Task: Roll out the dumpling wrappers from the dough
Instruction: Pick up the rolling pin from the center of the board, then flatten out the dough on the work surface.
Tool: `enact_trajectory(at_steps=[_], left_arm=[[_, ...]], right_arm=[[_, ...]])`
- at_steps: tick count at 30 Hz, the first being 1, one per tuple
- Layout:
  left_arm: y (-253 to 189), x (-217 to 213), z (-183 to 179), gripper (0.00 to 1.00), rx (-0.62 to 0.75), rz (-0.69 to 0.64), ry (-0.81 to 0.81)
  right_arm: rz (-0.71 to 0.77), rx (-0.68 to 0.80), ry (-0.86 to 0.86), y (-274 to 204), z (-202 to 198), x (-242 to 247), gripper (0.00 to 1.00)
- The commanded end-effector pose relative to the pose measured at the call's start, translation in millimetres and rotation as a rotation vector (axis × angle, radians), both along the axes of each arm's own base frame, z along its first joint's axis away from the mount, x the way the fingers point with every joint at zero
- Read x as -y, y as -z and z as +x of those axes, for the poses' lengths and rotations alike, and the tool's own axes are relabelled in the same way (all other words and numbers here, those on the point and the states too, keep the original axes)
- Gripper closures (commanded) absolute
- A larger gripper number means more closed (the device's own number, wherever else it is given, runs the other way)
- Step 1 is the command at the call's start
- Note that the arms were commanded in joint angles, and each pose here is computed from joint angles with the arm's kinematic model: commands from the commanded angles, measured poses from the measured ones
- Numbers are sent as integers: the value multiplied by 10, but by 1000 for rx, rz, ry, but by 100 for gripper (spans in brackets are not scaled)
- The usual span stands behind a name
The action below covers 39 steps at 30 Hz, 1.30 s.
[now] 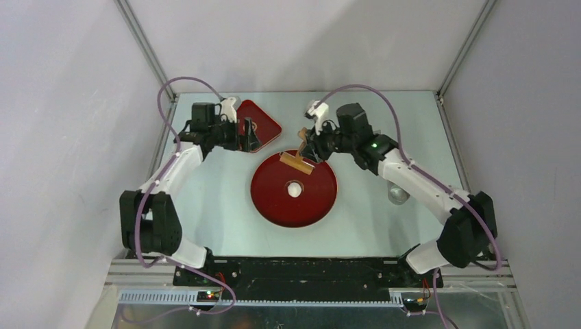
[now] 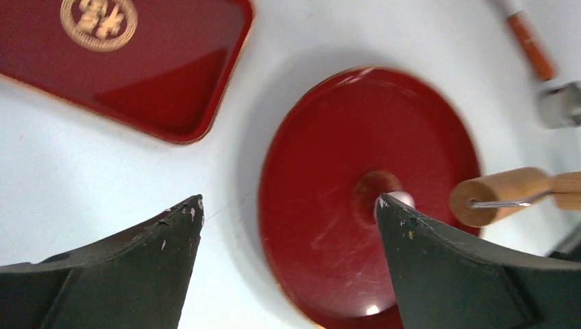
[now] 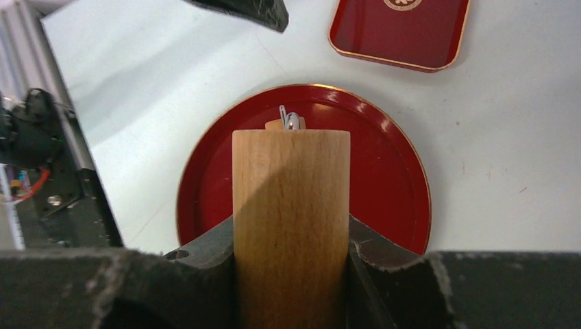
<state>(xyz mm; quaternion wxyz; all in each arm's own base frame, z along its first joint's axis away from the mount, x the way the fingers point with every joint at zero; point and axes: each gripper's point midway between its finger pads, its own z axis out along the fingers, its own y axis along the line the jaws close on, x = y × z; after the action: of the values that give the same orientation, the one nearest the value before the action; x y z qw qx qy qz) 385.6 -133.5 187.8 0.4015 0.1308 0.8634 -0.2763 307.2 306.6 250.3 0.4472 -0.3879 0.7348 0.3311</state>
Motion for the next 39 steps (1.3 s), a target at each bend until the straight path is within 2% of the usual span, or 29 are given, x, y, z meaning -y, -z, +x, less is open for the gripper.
enact_trajectory(at_steps=[1, 6, 11, 17, 25, 32, 35, 39], left_arm=[[410, -244, 80, 0, 0, 238, -26], [824, -289, 107, 2, -74, 373, -65], [1116, -251, 48, 10, -109, 502, -50], [1413, -326, 21, 17, -179, 562, -47], [1549, -282, -20, 24, -256, 564, -5], [1620, -216, -37, 38, -297, 599, 27], [1627, -212, -31, 46, -297, 613, 25], [1636, -209, -33, 47, -301, 618, 29]], right_arm=[[-144, 140, 17, 49, 235, -108, 100], [-236, 158, -37, 360, 369, -256, 100], [-250, 140, -111, 548, 324, -349, 100], [-275, 110, -183, 732, 148, -444, 100], [-257, 143, -197, 557, 6, -519, 100], [-266, 135, -222, 610, -105, -510, 100], [-252, 180, -180, 443, -61, -494, 100], [-234, 228, -176, 151, -137, -454, 100]])
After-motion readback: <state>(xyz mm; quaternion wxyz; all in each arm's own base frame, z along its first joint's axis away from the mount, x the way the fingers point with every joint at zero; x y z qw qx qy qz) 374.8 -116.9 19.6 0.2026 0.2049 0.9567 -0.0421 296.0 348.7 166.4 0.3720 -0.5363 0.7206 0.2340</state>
